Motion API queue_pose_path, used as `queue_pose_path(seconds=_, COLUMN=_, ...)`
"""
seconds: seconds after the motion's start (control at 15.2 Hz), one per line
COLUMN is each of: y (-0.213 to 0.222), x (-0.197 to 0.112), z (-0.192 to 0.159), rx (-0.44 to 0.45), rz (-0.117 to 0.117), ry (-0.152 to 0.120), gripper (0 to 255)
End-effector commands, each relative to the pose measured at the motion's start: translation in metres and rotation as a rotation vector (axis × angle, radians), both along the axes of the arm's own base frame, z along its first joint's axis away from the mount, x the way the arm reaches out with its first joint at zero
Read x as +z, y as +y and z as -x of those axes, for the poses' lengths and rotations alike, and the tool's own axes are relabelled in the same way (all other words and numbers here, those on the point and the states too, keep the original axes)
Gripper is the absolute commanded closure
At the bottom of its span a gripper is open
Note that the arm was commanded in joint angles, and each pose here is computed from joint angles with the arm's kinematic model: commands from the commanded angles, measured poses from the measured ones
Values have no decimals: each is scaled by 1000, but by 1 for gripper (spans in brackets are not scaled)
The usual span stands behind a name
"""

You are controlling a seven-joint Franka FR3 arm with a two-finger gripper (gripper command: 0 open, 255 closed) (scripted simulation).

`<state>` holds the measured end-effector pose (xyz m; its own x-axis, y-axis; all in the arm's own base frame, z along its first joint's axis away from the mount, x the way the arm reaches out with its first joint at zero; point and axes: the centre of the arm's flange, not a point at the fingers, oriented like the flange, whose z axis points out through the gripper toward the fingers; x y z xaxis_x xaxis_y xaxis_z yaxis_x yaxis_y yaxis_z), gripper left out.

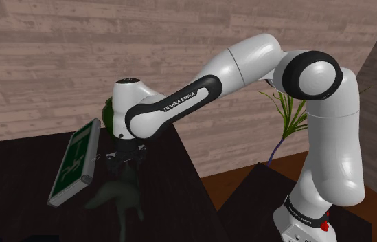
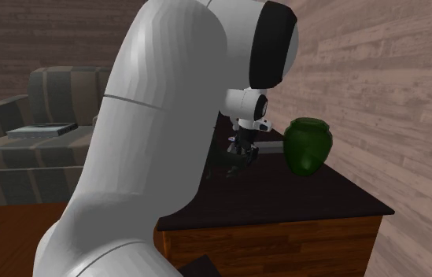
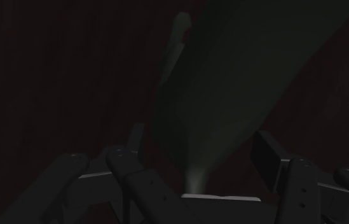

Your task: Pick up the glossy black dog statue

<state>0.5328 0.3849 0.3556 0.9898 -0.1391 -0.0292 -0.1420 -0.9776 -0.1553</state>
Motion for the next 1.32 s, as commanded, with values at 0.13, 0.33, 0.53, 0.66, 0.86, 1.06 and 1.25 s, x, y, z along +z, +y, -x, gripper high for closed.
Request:
queue_pose_path(seconds=0.13, y=0, x=-1, z=1, rx=1, rz=1, ry=2, gripper=255)
queue_pose_path(seconds=0.33, y=1, x=10, z=0, rx=1, rz=1, ry=2, gripper=255)
queue_pose_path(seconds=0.53, y=1, x=25, z=0, rx=1, rz=1, ry=2, gripper=255)
queue_pose_path(seconds=0.66, y=1, x=36, z=0, rx=1, rz=1, ry=2, gripper=255)
queue_pose_path(seconds=0.86, y=1, x=52, z=0, rx=1, rz=1, ry=2, gripper=255)
queue_pose_path(seconds=1.06, y=1, x=68, z=0, rx=1, rz=1, ry=2, gripper=255)
queue_pose_path(seconds=1.25, y=1, x=79, z=0, rx=1, rz=1, ry=2, gripper=255)
